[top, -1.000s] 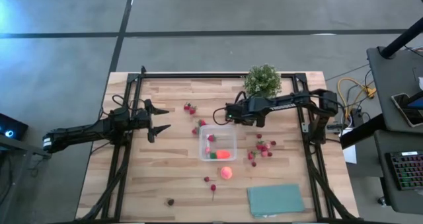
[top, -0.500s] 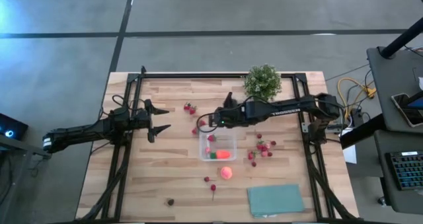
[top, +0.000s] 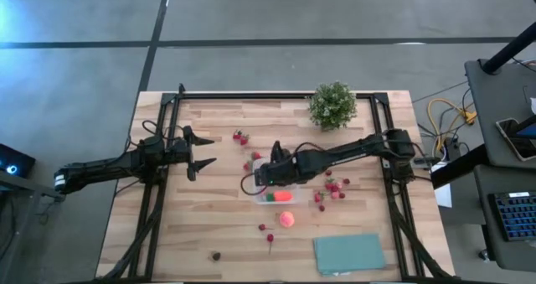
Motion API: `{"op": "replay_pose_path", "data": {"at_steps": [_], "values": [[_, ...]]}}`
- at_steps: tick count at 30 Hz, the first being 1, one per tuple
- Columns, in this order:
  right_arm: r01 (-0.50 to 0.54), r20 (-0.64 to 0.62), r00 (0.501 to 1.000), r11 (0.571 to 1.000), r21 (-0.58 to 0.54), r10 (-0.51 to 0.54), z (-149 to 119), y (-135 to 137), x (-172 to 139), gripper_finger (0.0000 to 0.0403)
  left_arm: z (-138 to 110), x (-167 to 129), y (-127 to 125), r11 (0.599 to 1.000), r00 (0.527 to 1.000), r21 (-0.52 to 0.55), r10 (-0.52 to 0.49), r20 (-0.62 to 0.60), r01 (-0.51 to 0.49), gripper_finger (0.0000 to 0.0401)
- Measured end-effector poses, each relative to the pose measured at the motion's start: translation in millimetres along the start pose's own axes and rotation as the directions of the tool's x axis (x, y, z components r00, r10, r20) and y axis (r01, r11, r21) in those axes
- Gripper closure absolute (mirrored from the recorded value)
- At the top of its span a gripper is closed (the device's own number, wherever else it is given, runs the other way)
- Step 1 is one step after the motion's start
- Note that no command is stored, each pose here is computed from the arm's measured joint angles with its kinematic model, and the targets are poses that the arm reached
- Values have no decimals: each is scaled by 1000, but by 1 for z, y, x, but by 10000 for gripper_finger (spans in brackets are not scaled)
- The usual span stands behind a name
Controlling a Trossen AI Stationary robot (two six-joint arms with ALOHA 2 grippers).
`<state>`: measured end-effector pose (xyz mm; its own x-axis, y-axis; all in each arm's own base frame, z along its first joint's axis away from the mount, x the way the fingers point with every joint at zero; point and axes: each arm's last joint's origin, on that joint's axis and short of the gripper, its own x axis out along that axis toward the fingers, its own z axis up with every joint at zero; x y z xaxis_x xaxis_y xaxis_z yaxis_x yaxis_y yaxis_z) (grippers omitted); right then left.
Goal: Pick and placing Produce into tupperware
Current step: Put the cherry into the transparent bin
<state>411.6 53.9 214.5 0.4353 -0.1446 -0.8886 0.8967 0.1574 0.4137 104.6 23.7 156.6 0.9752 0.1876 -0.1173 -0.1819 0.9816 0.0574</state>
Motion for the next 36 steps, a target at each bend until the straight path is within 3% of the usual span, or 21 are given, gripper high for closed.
{"op": "replay_pose_path", "data": {"at_steps": [8,14,18,25,32,36], "values": [[60,9,998,998,-30,-60,-8,3,19,194,0,0,0,1000,1000,0,0,-1,0,118],[76,26,997,991,-107,-74,-4,3,1,149,0,0,0,1000,1000,0,0,0,0,118],[116,-13,993,975,-190,-121,0,-5,-22,144,0,0,0,1000,1000,0,0,0,0,118],[371,-17,922,896,-246,-387,5,-45,-44,154,0,0,0,1000,1000,0,0,0,0,118],[400,-42,906,884,-243,-422,7,-85,-60,156,0,0,0,1000,1000,0,0,1,0,118],[353,-49,928,914,-200,-369,12,-116,-67,156,0,0,0,1000,1000,0,0,0,0,118]]}}
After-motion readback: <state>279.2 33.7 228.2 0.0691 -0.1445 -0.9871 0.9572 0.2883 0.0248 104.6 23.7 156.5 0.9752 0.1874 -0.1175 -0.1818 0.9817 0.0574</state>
